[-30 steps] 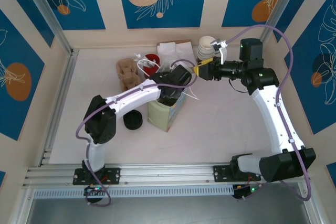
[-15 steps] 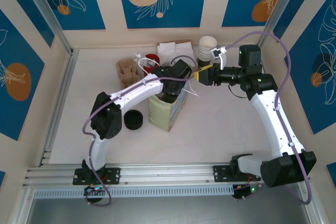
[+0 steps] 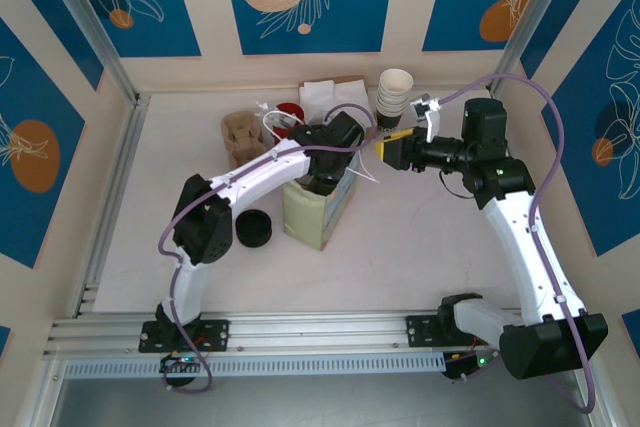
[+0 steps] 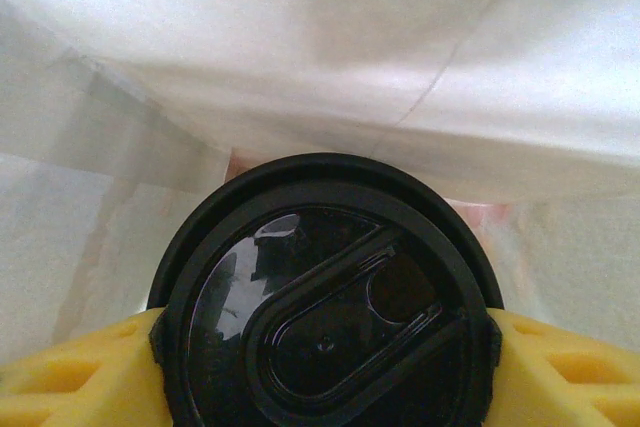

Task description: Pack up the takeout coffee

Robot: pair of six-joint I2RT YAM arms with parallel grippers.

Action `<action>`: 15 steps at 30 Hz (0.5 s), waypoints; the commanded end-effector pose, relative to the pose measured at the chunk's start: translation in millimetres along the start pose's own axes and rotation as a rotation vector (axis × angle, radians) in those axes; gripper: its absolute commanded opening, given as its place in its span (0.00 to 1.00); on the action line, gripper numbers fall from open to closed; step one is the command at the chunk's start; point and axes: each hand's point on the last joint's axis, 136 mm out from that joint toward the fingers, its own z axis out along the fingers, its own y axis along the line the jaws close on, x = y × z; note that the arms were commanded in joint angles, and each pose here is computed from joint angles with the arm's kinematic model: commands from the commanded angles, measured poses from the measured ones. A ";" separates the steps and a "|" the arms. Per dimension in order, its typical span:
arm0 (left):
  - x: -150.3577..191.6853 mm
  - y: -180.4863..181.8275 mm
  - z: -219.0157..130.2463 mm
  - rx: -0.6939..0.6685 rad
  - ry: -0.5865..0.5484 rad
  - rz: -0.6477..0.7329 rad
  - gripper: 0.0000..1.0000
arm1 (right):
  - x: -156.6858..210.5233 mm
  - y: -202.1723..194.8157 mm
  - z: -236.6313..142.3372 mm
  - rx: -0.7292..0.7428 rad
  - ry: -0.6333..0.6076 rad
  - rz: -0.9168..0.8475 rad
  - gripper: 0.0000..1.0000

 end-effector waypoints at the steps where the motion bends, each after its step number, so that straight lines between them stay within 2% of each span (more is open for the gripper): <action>1: 49.1 4.3 37.7 -0.004 0.186 0.020 0.68 | 0.0 -3.9 -1.3 0.021 -0.014 0.023 0.48; 7: 35.7 0.7 26.8 0.007 0.156 0.024 0.69 | 6.0 -17.2 5.8 0.084 -0.004 0.084 0.48; 11: 22.8 1.3 13.9 0.005 0.123 0.022 0.77 | 5.5 -22.0 12.8 0.121 -0.006 0.115 0.49; 15: 14.3 3.3 4.5 -0.001 0.102 0.018 0.84 | 4.6 -28.7 23.0 0.144 -0.004 0.220 0.51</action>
